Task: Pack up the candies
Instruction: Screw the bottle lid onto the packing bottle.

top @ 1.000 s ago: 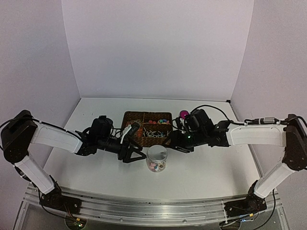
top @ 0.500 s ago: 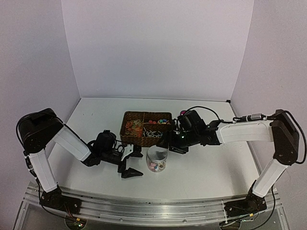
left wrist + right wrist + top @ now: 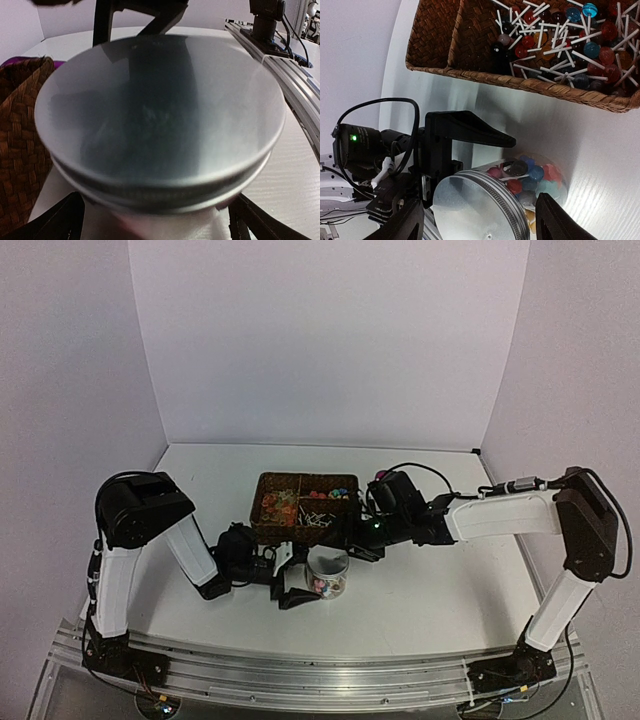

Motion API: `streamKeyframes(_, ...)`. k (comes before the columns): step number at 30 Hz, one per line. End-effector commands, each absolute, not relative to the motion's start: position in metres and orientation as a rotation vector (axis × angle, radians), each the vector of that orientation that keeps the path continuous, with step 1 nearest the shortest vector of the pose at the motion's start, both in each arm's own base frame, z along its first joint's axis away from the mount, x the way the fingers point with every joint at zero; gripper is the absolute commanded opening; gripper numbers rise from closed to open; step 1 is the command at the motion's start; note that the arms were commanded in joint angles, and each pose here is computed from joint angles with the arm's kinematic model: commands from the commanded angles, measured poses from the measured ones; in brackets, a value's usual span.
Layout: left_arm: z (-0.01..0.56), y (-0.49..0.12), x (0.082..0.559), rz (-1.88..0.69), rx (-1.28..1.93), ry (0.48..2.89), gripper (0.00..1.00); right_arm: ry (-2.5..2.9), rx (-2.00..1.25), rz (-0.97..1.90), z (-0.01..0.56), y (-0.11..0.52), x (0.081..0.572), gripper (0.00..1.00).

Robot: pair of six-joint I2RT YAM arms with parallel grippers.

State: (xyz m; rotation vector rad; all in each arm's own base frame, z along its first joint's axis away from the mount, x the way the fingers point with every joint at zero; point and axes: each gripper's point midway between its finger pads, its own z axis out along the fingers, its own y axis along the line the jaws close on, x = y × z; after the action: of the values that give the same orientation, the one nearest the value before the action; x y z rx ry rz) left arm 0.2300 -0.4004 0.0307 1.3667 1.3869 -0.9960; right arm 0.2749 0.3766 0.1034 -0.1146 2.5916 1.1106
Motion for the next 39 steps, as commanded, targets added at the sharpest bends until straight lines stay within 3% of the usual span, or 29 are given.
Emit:
streamKeyframes(1, 0.063, -0.423, 0.229, -1.051, 1.286, 1.241, 0.99, 2.538, -0.088, 1.177, 0.121, 0.376, 0.279, 0.71)
streamKeyframes(12, 0.06, -0.43, 0.227, -1.08, 1.262, 1.236, 0.95, 2.497, 0.014, 1.152, 0.135, 0.359, 0.284, 0.69)
streamKeyframes(19, 0.054, -0.429, 0.231, -1.05, 1.257, 1.271, 0.9, 2.474, 0.061, 1.039, 0.153, 0.341, 0.287, 0.48)
streamKeyframes(29, 0.046, -0.427, 0.232, -1.023, 1.278, 1.296, 0.87, 2.563, -0.037, 0.99, 0.123, 0.36, 0.274, 0.36)
streamKeyframes(39, 0.043, -0.429, 0.236, -1.018, 1.272, 1.324, 0.83, 2.582, -0.025, 0.971, 0.116, 0.357, 0.268, 0.17)
